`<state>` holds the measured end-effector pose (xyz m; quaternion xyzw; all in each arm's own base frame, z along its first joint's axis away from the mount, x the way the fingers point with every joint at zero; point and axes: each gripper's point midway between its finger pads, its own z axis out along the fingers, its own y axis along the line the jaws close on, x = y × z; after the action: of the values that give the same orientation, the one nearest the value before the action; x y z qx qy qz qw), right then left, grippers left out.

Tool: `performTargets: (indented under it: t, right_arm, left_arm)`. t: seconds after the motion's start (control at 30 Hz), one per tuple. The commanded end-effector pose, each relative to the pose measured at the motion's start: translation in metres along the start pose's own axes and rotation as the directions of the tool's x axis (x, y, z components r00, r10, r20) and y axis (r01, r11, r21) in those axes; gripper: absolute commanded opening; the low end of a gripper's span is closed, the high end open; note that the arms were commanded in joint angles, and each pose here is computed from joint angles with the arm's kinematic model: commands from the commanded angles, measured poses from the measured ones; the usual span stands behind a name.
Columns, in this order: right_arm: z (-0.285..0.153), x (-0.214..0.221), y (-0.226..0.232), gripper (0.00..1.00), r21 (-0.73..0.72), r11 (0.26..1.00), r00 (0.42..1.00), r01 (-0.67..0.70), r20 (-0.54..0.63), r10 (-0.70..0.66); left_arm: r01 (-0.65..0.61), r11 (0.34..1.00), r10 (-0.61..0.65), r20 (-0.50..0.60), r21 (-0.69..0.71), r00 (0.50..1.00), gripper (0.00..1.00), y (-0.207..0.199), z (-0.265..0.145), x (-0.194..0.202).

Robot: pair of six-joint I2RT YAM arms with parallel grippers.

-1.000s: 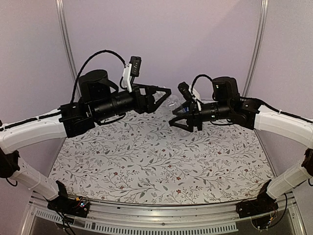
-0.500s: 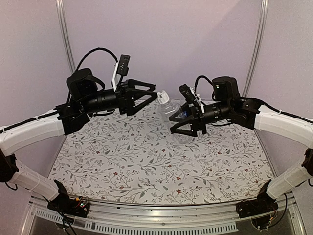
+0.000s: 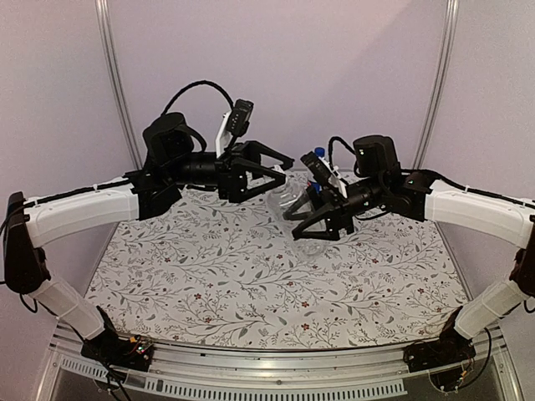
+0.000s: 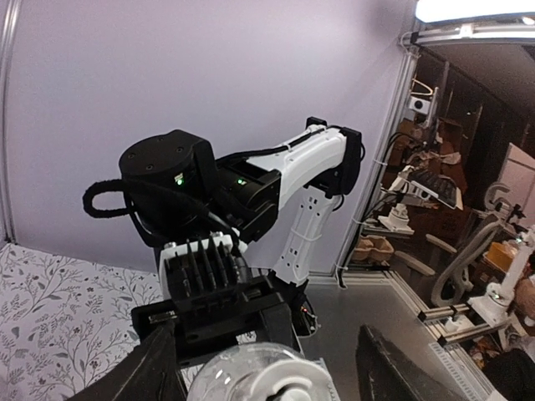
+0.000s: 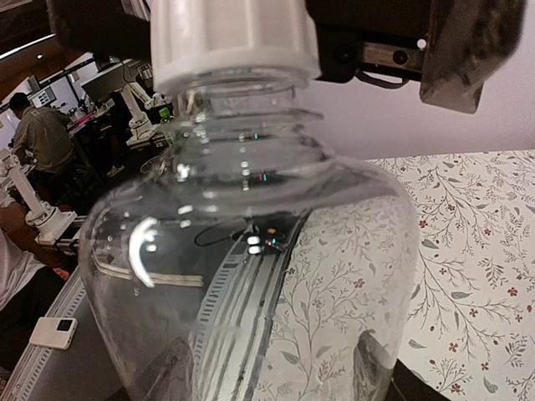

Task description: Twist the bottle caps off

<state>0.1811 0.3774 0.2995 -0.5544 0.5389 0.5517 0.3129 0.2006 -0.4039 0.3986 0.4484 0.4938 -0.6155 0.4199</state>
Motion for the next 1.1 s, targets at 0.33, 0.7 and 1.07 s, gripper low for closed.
performTargets:
  t: [0.33,0.7,1.07]
  right_arm:
    - [-0.001,-0.01,0.004,0.62,-0.033,0.999,1.0,0.019,0.025,-0.019]
    - [-0.002,-0.009,-0.009,0.61,0.051,0.999,1.0,0.013,0.021,-0.015]
    - [-0.03,-0.01,-0.07,0.6,0.482,0.876,1.0,0.006,-0.001,-0.006]
  left_arm:
    - [-0.044,0.994,0.044,0.006,0.102,0.999,0.54,-0.014,0.006,-0.003]
    - [-0.036,0.999,0.035,0.022,0.032,0.999,0.29,-0.007,0.003,-0.008]
    - [0.226,0.704,-0.122,0.199,-0.673,0.972,0.01,0.061,-0.028,-0.018]
